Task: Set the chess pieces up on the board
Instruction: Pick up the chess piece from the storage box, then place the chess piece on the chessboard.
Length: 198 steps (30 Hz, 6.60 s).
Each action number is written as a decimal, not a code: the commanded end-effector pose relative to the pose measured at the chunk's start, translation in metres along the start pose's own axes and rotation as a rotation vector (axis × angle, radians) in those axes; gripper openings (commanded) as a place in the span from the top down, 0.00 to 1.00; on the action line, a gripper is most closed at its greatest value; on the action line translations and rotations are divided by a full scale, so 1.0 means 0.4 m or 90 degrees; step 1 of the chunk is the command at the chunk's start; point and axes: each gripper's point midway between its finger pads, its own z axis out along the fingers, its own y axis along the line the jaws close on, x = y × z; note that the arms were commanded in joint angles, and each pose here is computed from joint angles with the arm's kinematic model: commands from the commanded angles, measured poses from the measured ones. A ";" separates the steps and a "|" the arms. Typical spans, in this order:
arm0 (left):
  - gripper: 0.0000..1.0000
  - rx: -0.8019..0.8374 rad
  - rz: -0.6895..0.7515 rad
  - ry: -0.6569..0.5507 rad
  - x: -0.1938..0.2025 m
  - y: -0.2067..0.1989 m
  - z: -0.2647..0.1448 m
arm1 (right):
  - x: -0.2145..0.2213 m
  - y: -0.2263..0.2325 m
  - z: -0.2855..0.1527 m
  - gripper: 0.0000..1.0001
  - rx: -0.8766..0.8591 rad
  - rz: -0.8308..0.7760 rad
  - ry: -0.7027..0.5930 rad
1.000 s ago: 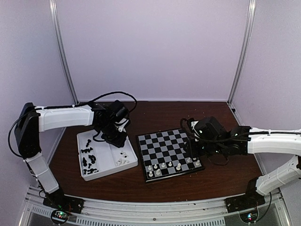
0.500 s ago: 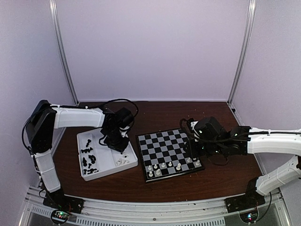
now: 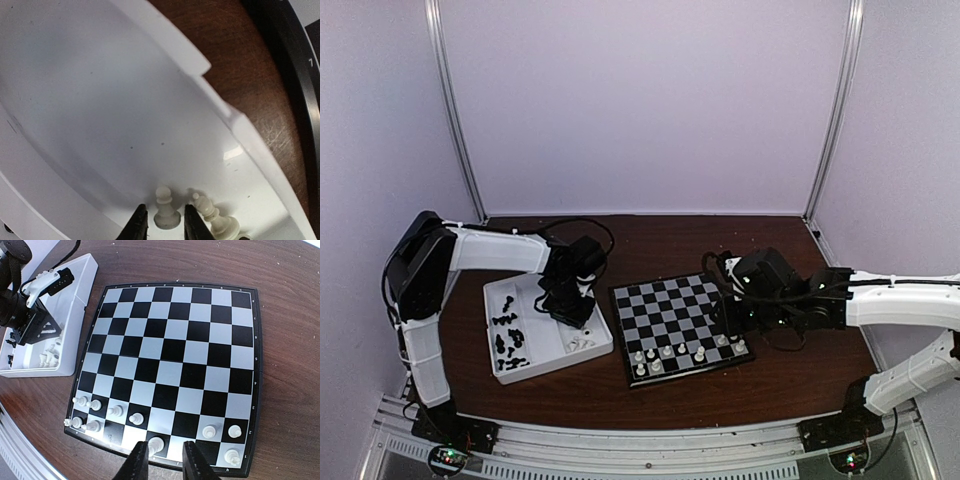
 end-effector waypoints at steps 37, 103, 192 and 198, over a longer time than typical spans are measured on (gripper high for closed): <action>0.91 0.378 0.278 -0.464 -0.051 -0.242 -0.374 | -0.127 0.316 0.023 0.72 -0.326 0.095 0.043; 0.87 0.517 0.459 -0.555 -0.011 -0.376 -0.456 | -0.128 0.354 0.081 1.00 -0.468 0.270 0.116; 0.56 0.155 0.071 -0.294 0.029 -0.040 -0.278 | 0.121 -0.049 0.173 0.90 0.064 -0.093 0.136; 0.56 0.160 0.071 -0.292 0.030 -0.044 -0.278 | 0.123 -0.048 0.161 0.91 0.060 -0.092 0.137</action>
